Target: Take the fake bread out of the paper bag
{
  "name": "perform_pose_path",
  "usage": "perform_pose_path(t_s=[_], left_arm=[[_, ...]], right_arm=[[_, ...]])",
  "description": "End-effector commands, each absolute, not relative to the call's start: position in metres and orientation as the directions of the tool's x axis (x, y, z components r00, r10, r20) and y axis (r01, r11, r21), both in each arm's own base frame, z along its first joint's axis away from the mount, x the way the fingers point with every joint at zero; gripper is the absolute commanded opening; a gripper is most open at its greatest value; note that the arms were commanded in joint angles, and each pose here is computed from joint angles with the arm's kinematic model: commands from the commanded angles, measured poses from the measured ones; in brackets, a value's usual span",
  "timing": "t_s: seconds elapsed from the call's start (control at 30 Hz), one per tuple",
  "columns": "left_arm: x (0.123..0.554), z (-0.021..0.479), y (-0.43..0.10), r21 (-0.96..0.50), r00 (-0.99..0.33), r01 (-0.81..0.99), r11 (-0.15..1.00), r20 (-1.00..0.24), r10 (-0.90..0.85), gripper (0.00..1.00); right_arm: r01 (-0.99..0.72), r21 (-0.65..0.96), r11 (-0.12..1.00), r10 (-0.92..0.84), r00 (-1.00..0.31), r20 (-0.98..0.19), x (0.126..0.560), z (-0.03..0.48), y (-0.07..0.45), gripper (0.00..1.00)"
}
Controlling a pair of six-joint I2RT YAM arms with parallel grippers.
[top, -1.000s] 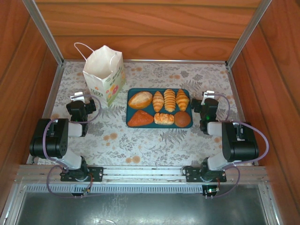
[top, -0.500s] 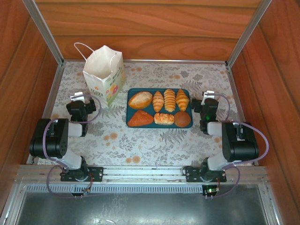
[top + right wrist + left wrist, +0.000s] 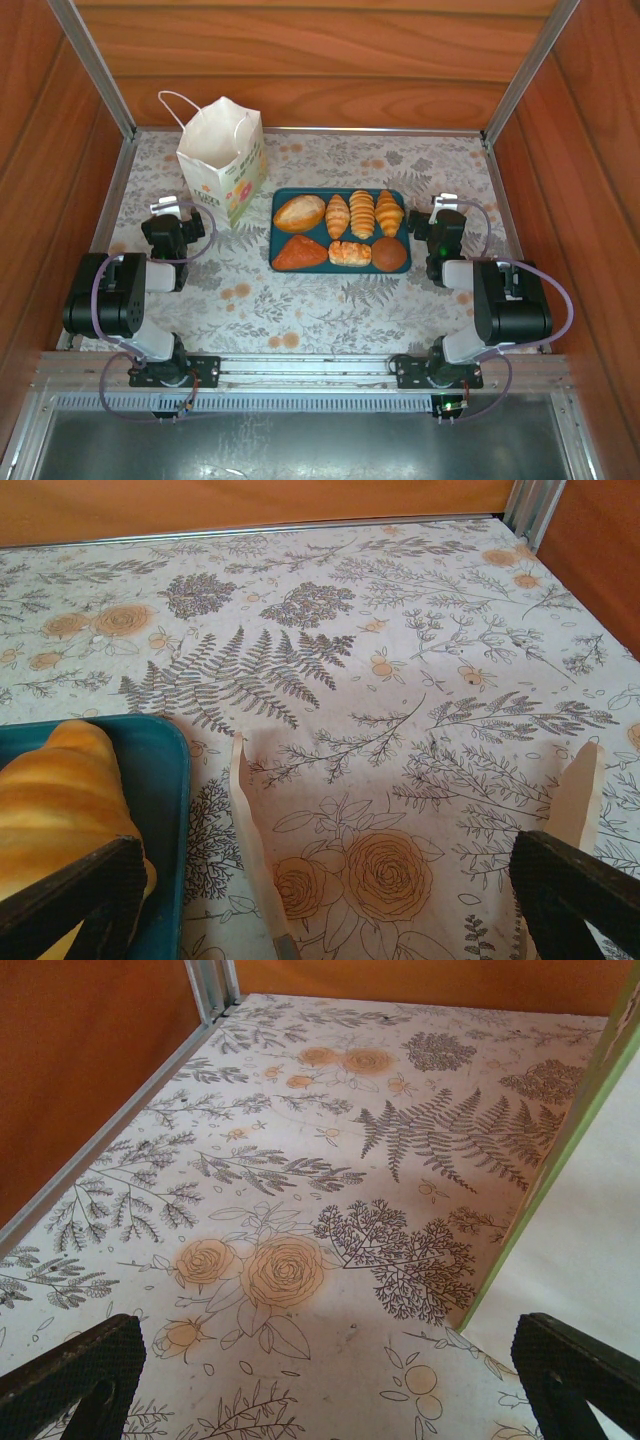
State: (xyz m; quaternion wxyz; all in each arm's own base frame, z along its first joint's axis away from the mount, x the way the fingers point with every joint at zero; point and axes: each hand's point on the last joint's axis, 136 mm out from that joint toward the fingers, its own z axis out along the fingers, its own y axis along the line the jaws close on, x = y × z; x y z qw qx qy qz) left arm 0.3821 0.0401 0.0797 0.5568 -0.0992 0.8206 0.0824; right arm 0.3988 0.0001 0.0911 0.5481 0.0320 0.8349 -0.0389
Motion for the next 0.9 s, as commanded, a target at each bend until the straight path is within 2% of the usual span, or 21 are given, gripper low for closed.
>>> perform_pose_path(t_s=[0.0,0.1,0.13,0.2,0.27,0.33,0.4,0.47,0.5,0.53,0.57,0.67,0.87], left_arm=[[0.388,0.088,0.039,0.029,-0.337,-0.253,0.967,-0.94,-0.06,1.0],[0.388,0.087,0.039,0.03,-0.338,-0.253,0.967,-0.939,-0.059,1.0],[0.389,0.087,0.039,0.03,-0.338,-0.251,0.968,-0.939,-0.059,1.0],[0.388,0.087,0.039,0.03,-0.338,-0.253,0.967,-0.939,-0.059,1.0],[0.388,0.087,0.039,0.03,-0.338,-0.253,0.967,-0.939,-0.059,1.0],[0.388,0.087,0.039,0.03,-0.338,-0.253,0.967,-0.939,-0.059,1.0],[0.388,0.087,0.039,0.03,-0.338,-0.253,0.967,-0.939,-0.059,1.0],[0.388,0.087,0.039,0.029,-0.338,-0.253,0.967,-0.939,-0.06,1.0],[0.388,0.087,0.039,0.031,-0.338,-0.253,0.967,-0.939,-0.059,1.0],[0.388,0.087,0.039,0.03,-0.338,-0.253,0.967,-0.939,-0.059,1.0],[0.389,0.088,0.039,0.03,-0.337,-0.253,0.967,-0.94,-0.059,1.0],[0.388,0.087,0.039,0.03,-0.337,-0.253,0.967,-0.94,-0.059,1.0],[0.388,0.087,0.039,0.031,-0.338,-0.254,0.967,-0.939,-0.059,1.0]], right_arm=[[0.117,-0.024,0.993,0.023,-0.392,-0.92,0.401,0.093,-0.004,1.0],[0.117,-0.024,0.993,0.024,-0.389,-0.921,0.402,0.094,-0.004,1.0],[0.072,-0.026,0.997,0.004,-0.391,-0.921,0.401,0.093,0.003,1.0],[-0.145,-0.031,0.989,-0.085,-0.384,-0.92,0.4,0.093,0.037,1.0],[-0.085,-0.024,0.996,-0.055,-0.384,-0.922,0.401,0.094,0.028,1.0],[0.093,-0.013,0.996,0.025,-0.4,-0.916,0.404,0.092,-0.001,1.0],[0.166,-0.003,0.986,0.062,-0.382,-0.922,0.399,0.093,-0.014,1.0],[0.158,-0.008,0.987,0.054,-0.385,-0.921,0.399,0.093,-0.013,1.0],[0.054,-0.004,0.999,0.017,-0.382,-0.924,0.4,0.094,0.003,1.0],[-0.124,-0.002,0.992,-0.049,-0.383,-0.923,0.4,0.093,0.031,1.0],[-0.18,-0.011,0.984,-0.081,-0.388,-0.918,0.4,0.092,0.04,1.0],[0.113,-0.001,0.994,0.044,-0.393,-0.918,0.402,0.092,-0.007,1.0],[0.125,-0.001,0.992,0.048,-0.388,-0.92,0.4,0.093,-0.008,1.0]])
